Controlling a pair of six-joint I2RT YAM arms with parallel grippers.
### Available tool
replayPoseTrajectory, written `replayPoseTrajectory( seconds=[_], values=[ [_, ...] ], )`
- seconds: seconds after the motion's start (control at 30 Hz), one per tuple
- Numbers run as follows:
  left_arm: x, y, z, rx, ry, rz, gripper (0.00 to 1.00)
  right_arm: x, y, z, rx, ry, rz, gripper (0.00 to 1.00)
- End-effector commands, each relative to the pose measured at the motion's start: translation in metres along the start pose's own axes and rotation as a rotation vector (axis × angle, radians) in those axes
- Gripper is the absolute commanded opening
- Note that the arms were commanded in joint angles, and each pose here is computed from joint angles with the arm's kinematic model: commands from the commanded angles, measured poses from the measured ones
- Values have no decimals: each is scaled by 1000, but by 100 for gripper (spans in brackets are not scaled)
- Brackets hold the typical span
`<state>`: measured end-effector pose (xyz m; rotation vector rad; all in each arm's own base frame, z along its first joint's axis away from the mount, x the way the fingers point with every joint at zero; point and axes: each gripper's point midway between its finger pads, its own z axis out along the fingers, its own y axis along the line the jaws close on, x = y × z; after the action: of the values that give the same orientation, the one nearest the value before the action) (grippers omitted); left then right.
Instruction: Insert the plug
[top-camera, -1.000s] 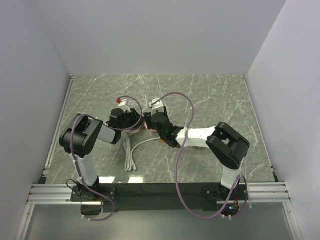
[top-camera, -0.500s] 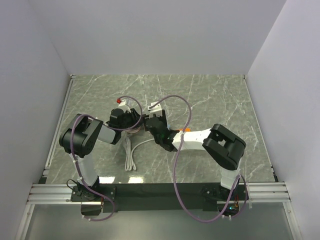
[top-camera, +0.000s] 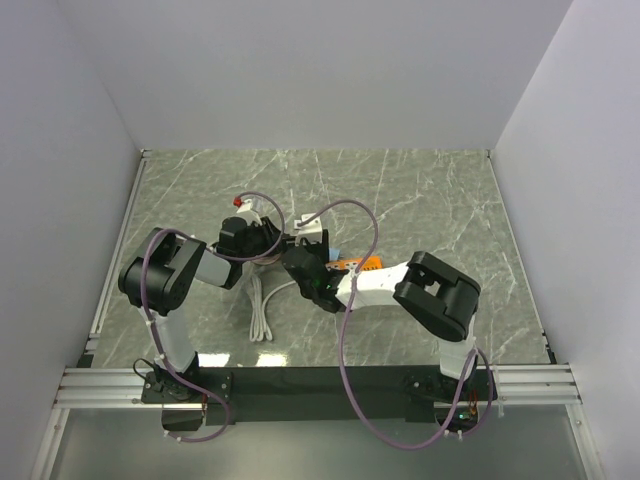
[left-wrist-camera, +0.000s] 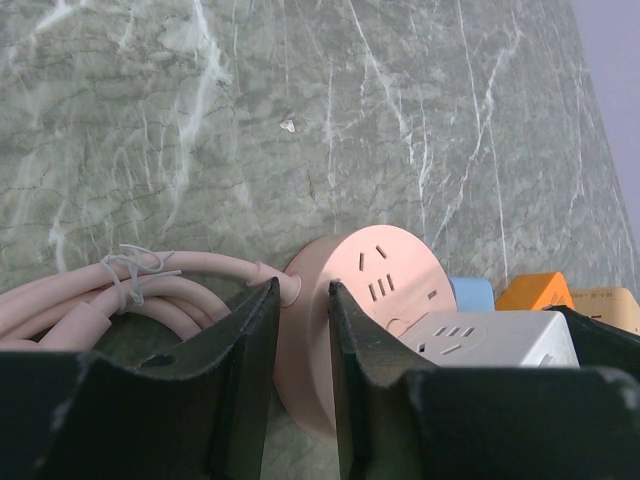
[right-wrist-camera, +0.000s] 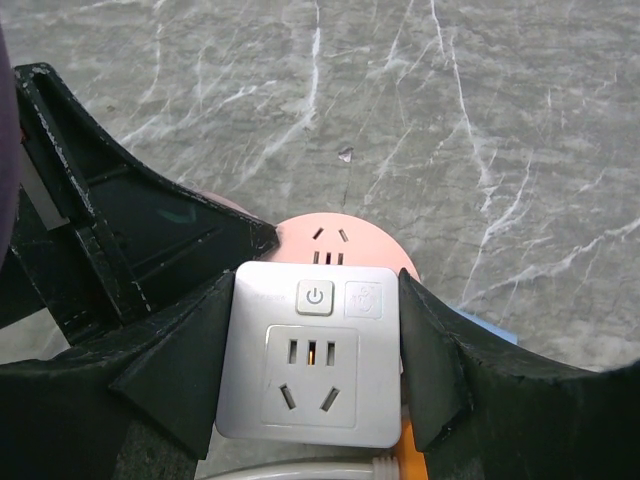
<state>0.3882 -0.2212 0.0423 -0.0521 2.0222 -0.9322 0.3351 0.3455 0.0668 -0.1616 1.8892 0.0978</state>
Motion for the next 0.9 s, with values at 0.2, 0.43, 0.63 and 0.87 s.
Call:
replayPoseTrajectory(
  seconds=[0.2,0.43,0.63,0.87],
  values=[
    [-4,5,-4,-39,-9,20,32,213,-29,-69,-165,642,-281,0],
    [-43,-7,-18,-81,-95,93,59,174,-32,-30,-125,556,-243,0],
    [-82,-8,-42,-182,-199,145,71,141,-31,-6,-105,477,-240,0],
    [-92,1,-70,-253,-253,154,74,109,-7,25,-131,386,-251,0]
  ],
)
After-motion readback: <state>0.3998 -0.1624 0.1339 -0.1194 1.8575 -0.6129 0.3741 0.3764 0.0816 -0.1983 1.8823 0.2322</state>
